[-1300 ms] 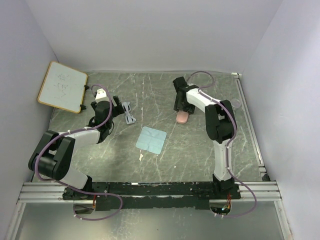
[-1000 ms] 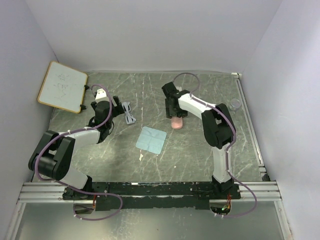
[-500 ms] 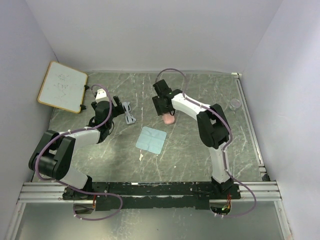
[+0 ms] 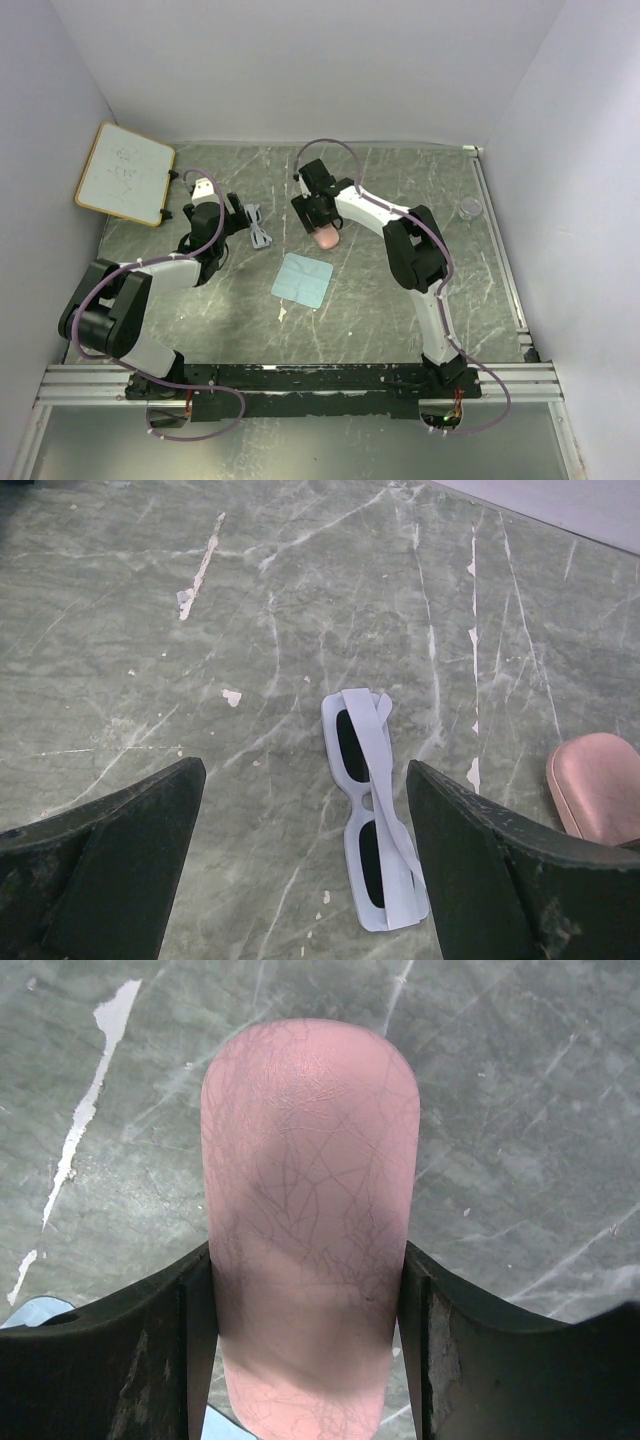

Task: Organize the sunglasses
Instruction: Place the sunglasses case at the center of the board.

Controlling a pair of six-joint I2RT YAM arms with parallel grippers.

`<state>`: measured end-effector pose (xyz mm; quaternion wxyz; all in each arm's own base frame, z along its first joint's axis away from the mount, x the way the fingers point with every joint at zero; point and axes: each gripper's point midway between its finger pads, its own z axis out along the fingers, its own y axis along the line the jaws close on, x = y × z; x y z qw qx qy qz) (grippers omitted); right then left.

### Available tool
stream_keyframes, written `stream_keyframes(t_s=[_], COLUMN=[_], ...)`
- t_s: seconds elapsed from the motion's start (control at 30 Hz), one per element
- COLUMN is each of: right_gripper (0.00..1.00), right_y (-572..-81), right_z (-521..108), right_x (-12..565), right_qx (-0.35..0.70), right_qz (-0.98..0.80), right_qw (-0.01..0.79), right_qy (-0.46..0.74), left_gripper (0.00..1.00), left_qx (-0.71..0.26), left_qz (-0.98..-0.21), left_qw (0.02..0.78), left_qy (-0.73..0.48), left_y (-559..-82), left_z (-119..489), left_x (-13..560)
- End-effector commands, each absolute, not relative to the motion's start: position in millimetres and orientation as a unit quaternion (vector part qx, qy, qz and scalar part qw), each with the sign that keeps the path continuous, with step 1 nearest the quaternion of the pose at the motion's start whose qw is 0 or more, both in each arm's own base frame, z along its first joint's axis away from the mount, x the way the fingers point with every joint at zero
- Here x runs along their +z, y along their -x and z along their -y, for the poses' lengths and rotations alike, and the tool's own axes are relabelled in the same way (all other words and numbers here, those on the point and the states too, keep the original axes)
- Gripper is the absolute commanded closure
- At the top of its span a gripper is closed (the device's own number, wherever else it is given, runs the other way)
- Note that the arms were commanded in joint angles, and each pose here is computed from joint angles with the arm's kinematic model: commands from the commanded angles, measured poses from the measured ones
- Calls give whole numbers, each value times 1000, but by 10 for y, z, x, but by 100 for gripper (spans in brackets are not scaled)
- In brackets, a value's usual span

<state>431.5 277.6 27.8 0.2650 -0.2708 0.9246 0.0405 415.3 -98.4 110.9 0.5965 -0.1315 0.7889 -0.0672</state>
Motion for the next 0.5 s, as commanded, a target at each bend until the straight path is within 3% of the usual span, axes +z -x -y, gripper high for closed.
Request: stream_keyframes(t_s=[0.0,0.47], right_gripper=[57,37], right_y=[-4365,-4326], right_z=[-2899,-2852], right_x=[269,197], right_qx=[58,48], right_qz=[-917,-923], right_qw=[269,258], right_qy=[287,283], left_gripper=[6,6], left_qx=[-79,-77], left_qz=[-777,-774], left_qw=[610,613], left_qy=[136,137], left_y=[-4208,-4196], left_z=[984,966], left_x=[1215,1249])
